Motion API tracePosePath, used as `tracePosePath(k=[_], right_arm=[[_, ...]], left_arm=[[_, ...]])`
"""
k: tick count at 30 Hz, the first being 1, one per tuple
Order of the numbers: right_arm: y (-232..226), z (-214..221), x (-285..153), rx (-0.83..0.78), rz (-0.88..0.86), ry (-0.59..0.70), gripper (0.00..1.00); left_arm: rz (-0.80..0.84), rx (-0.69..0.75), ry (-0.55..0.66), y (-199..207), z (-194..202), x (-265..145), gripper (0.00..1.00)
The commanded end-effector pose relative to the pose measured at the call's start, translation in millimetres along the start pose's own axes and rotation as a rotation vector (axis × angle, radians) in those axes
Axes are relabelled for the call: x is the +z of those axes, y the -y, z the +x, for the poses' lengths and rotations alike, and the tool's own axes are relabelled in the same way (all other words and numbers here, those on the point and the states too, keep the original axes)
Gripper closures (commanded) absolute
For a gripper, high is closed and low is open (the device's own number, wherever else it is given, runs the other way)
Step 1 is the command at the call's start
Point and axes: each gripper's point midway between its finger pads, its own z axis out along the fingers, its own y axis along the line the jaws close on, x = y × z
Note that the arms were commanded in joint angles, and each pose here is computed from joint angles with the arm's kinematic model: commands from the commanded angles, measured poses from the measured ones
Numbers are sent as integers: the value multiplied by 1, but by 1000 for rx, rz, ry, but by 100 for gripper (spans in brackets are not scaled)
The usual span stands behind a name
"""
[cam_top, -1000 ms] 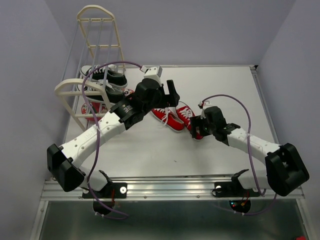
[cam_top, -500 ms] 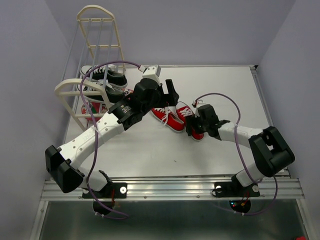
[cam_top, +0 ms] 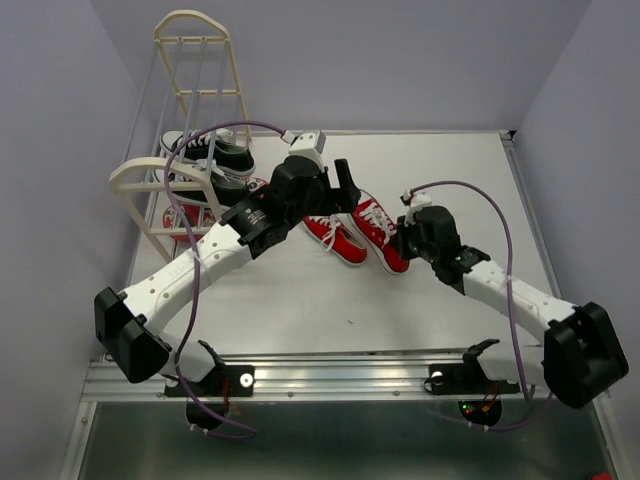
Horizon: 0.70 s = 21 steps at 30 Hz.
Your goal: Place and organize the shoes onto the shoe shelf
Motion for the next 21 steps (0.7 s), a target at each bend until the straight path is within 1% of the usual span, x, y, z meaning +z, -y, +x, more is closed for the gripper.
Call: tracePosePath(k=[1, 6, 8, 9, 10, 11, 12, 13, 15, 18, 21], right_arm=[[-30, -78, -37, 19, -143, 262, 99], [-30, -81, -42, 41, -133, 232, 99], [-32, -96, -42, 46, -133, 245, 99], [-35, -114, -43, 49, -137, 272, 99], [-36, -110, -38, 47, -141, 256, 99], [-44, -135, -44, 42, -171, 300, 99], [-48, -138, -44, 40, -188, 282, 99], [-56, -156, -45, 31, -217, 302, 99], [-67, -167, -47, 19, -276, 311, 99], [-76, -172, -50, -8, -291, 326, 99], [-84, -167, -57, -37, -307, 334, 99]], left_arm=[[70, 5, 33, 23, -16, 5, 1], [88, 14, 22, 30, -14, 5, 1], [99, 19, 38, 34, -21, -1, 1], [108, 23, 51, 36, -26, -6, 1], [113, 29, 60, 37, -29, -10, 1], [113, 29, 91, 39, -41, -21, 1], [106, 31, 108, 37, -46, -26, 1], [96, 33, 124, 35, -51, -31, 1], [50, 24, 176, 24, -62, -45, 1], [-13, -3, 195, 10, -61, -48, 1], [-44, -61, 199, 8, -62, -44, 1]])
